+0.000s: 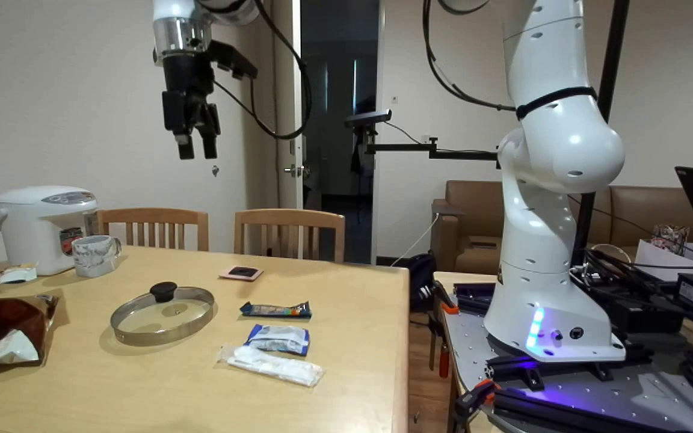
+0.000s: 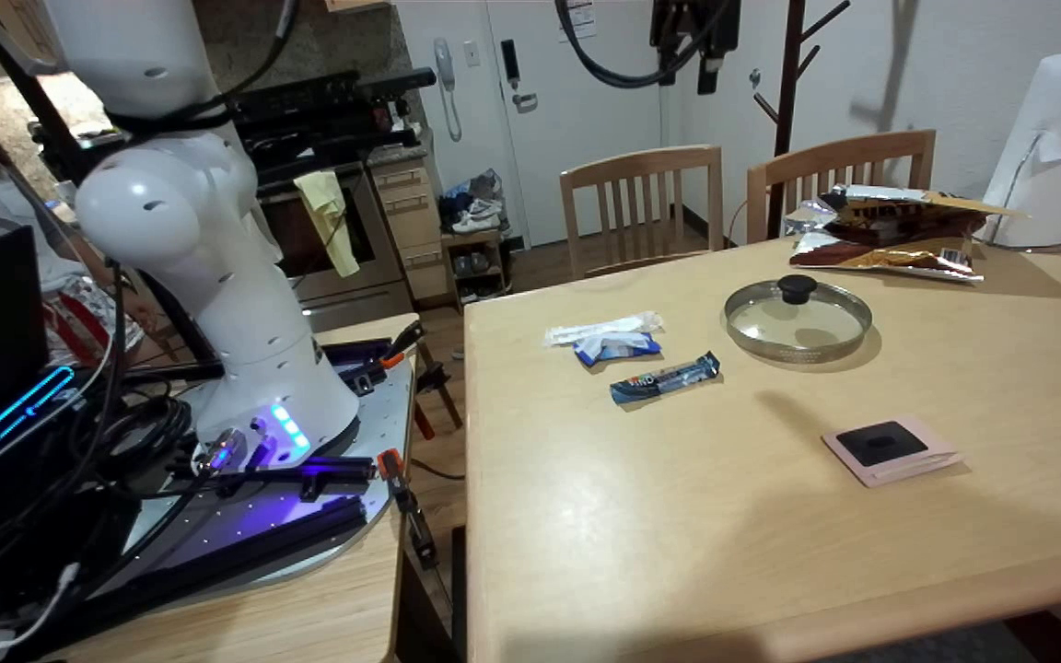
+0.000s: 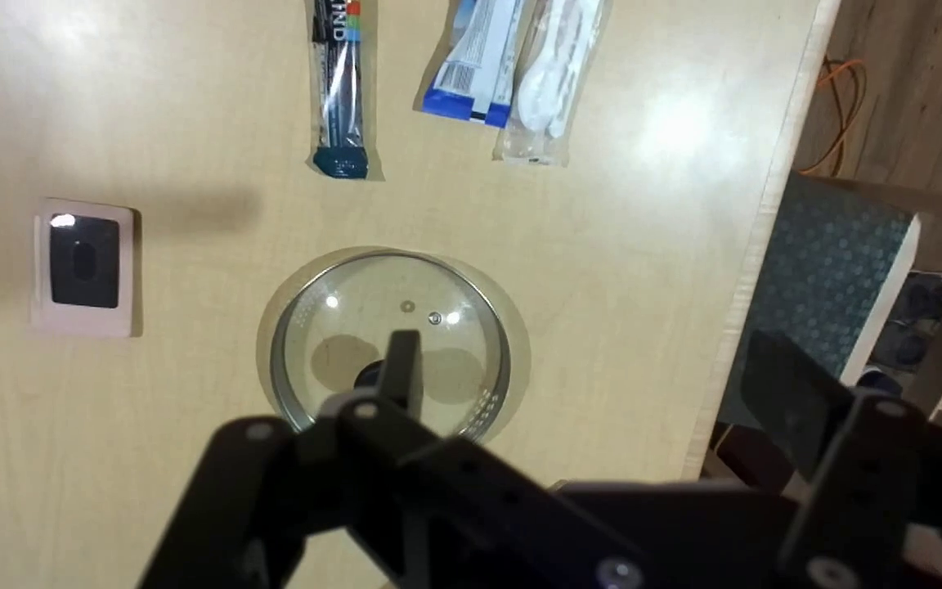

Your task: Pick the glass lid and put it over the blue sachet and the white object

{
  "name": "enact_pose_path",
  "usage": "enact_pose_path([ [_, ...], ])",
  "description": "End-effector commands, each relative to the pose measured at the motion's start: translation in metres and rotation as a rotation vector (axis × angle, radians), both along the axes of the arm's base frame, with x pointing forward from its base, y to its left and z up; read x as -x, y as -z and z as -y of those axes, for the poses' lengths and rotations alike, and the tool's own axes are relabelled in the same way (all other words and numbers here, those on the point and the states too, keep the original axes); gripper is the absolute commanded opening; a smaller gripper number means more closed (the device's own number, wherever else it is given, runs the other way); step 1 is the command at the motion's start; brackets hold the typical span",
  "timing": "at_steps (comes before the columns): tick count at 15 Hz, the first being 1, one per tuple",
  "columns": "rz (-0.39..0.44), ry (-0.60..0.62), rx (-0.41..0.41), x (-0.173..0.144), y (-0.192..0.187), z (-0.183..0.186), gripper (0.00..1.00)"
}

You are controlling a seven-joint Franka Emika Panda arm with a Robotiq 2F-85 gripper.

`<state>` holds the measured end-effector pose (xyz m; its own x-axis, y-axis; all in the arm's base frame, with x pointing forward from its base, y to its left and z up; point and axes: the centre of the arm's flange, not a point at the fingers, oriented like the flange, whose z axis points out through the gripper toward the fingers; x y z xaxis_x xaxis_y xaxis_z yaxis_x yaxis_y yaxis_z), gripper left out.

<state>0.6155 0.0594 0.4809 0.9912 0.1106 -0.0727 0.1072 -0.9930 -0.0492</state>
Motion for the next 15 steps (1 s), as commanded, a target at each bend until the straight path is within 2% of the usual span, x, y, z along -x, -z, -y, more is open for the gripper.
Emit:
enact_pose_path([
  [1,-0.05,0.02,-0.044,-0.044,0.034,0.008,1.0],
  [6,-0.083,0.016,-0.082,-0.08,0.082,0.022,1.0],
  [11,-0.122,0.014,-0.119,-0.113,0.112,0.042,1.0],
  [15,-0.168,0.009,-0.123,-0.125,0.127,0.052,1.0],
])
